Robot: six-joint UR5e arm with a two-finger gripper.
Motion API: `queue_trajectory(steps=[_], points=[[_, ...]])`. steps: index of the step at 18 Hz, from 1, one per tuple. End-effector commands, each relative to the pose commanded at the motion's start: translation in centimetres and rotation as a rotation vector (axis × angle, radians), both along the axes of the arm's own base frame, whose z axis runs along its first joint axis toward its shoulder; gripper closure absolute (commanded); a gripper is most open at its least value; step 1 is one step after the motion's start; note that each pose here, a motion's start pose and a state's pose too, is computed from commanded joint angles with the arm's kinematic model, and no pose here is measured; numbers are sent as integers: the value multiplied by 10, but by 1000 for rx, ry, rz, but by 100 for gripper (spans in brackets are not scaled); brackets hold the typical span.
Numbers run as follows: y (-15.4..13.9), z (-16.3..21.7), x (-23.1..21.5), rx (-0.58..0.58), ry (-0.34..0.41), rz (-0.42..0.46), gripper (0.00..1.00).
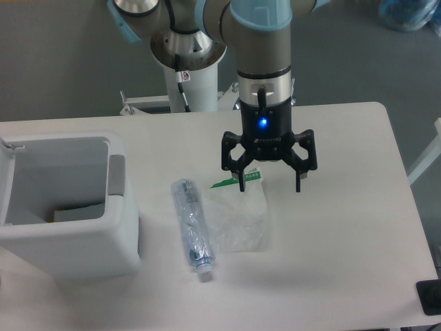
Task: Place the trash in the trash can
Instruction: 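Move the gripper over the clear plastic bottle and lower it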
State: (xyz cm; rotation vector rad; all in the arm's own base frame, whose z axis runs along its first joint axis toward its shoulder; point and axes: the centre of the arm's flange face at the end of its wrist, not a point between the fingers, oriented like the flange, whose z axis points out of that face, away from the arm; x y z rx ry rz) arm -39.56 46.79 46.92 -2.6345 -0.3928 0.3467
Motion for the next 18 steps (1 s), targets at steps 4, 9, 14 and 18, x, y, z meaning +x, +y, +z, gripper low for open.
queue_trajectory(steps=[4,9,14,18], points=[[1,-7,-4,-41,20,20,0],[17,-22,-2,-45,19,7,0],[65,-59,26,-140,39,-49,0],[107,-83,57,-109,-38,49,0]])
